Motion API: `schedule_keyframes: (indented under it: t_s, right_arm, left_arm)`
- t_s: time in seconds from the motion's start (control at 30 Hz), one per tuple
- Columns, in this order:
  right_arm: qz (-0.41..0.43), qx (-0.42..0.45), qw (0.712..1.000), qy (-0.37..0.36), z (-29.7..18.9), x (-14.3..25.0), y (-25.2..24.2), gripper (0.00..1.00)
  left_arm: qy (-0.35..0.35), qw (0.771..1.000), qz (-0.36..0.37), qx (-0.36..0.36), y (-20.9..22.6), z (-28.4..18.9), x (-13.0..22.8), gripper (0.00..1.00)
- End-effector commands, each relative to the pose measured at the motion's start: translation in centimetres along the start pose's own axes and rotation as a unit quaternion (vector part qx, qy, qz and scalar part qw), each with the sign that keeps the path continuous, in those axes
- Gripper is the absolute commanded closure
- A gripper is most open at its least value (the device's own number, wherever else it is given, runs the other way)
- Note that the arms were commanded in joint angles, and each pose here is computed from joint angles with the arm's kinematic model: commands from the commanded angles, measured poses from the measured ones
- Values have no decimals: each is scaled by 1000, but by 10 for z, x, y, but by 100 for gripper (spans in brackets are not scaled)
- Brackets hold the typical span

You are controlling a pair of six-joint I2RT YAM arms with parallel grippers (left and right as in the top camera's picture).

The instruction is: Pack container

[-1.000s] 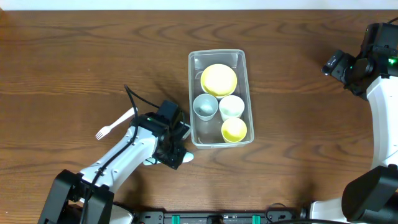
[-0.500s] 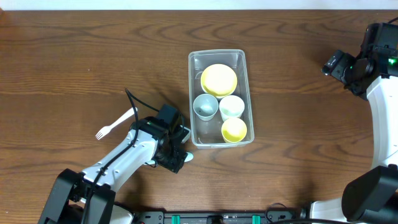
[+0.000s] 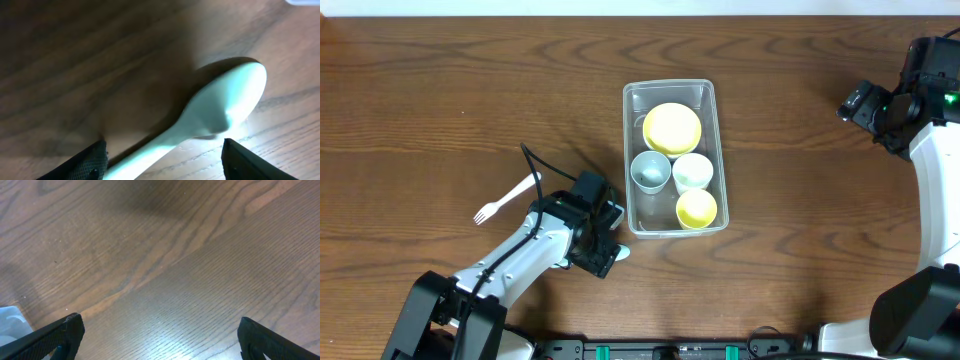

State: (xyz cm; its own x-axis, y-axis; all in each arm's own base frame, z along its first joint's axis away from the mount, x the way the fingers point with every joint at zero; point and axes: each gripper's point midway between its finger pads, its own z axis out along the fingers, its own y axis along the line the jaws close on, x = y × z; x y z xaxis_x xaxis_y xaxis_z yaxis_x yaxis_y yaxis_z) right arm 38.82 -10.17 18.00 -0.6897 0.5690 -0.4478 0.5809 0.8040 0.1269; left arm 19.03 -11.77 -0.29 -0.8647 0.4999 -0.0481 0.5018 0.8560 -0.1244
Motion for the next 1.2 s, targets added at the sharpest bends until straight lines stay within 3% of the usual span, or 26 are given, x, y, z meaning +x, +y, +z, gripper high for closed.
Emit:
schedule_keyframes:
  t_s: [0.0, 0.57, 0.8, 0.97, 1.17]
  right_arm:
    - [1, 3, 1000, 2, 2, 0, -2, 1]
    - [2, 3, 1000, 2, 2, 0, -2, 1]
    - [2, 3, 1000, 2, 2, 0, -2, 1]
    - [1, 3, 1000, 2, 2, 0, -2, 1]
    - [1, 3, 1000, 2, 2, 0, -2, 1]
  left_arm:
    - [17, 999, 6, -31, 11, 6, 11, 25]
    - [-9, 996, -8, -90, 31, 4, -2, 25]
    - [-54, 981, -113, -150, 55, -3, -16, 24]
    - [-67, 965, -206, -149, 67, -4, -15, 24]
    - [-85, 918, -361, -142, 84, -7, -10, 24]
